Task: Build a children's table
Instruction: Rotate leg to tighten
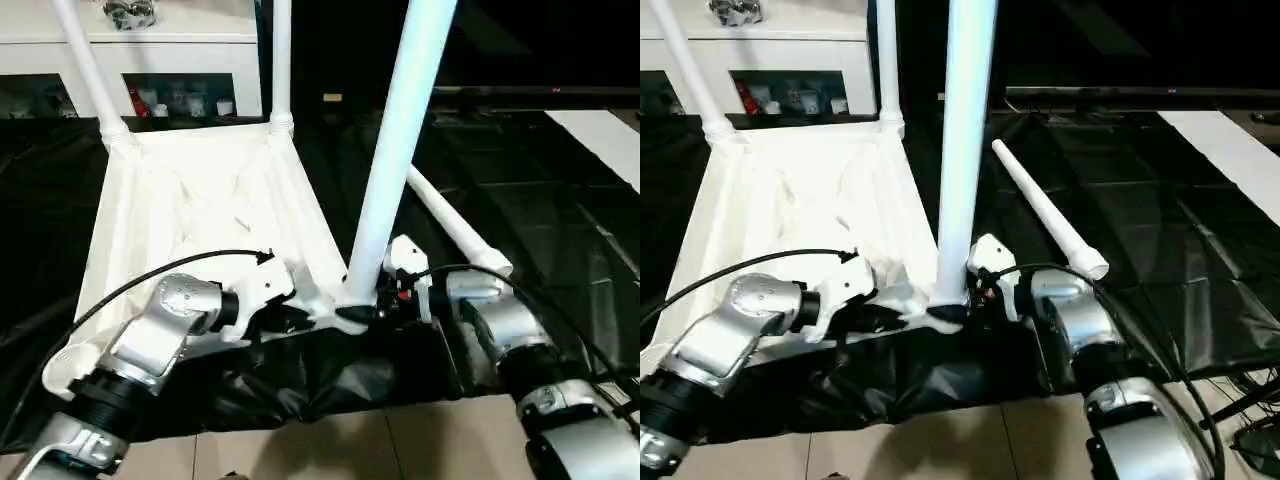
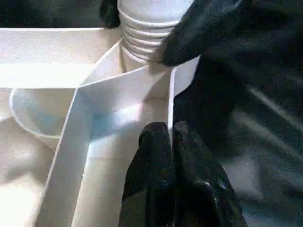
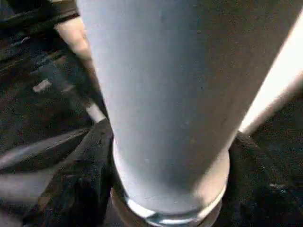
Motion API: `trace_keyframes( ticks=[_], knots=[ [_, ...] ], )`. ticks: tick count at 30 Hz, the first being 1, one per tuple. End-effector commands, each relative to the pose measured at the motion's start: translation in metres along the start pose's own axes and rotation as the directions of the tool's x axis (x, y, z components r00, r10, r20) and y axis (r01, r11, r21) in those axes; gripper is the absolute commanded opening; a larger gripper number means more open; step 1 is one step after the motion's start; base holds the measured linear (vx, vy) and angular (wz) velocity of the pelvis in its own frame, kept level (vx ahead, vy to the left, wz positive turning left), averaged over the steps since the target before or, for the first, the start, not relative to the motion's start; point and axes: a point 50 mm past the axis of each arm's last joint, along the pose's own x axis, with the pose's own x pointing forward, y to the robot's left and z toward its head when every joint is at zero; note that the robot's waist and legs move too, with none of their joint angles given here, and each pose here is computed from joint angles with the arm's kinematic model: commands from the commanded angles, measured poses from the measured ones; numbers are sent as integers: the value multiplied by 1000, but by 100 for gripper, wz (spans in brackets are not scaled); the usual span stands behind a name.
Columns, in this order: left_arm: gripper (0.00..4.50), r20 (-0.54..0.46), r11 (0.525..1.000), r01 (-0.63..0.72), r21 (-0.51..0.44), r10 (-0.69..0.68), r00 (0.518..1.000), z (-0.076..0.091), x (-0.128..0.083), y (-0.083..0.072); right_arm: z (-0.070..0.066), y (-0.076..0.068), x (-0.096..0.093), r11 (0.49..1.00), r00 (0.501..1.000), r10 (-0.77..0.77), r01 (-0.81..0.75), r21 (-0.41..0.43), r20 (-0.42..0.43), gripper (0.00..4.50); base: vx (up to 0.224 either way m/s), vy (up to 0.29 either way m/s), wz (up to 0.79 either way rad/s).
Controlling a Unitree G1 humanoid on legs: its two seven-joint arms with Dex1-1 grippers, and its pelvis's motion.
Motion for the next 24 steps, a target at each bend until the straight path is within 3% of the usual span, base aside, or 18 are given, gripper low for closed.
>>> trace_keyframes(
  ticks=[1,5,10,11,12,15,16,17,20,21,24],
  knots=[
    [0,62,993,-114,21,112,992,23,7,8,-11,8,16,996,996,-74,76,51,-50,272,0,0,0],
    [0,75,971,-234,-51,238,968,34,21,5,-5,10,38,941,955,-294,296,162,-37,272,0,0,0],
    [0,93,959,-277,-58,282,955,41,32,-1,5,17,52,935,947,-321,317,161,0,272,0,0,0],
    [0,102,961,-269,-61,274,956,42,34,-3,7,19,54,941,952,-307,302,155,12,328,0,0,0],
    [0,110,965,-255,-58,260,959,43,36,-5,8,20,55,945,955,-295,289,150,21,342,0,0,0],
    [0,125,975,-221,-39,224,967,42,36,-9,11,17,52,955,963,-267,258,150,43,351,0,0,0],
    [0,125,975,-221,-39,224,967,42,36,-9,11,17,52,955,963,-267,258,150,43,373,0,0,0],
    [0,128,980,-196,-30,198,972,40,33,-10,11,13,46,966,969,-244,239,98,47,385,0,0,0],
    [0,140,988,-153,-6,152,978,38,29,-11,11,8,39,978,978,-205,203,49,47,391,0,0,0],
    [0,155,996,-90,30,84,984,36,24,-13,11,4,27,992,991,-127,127,-8,43,391,0,0,0],
    [0,156,998,-43,55,34,987,34,19,-14,9,1,18,998,998,-55,56,-43,29,391,0,0,0]
  ],
)
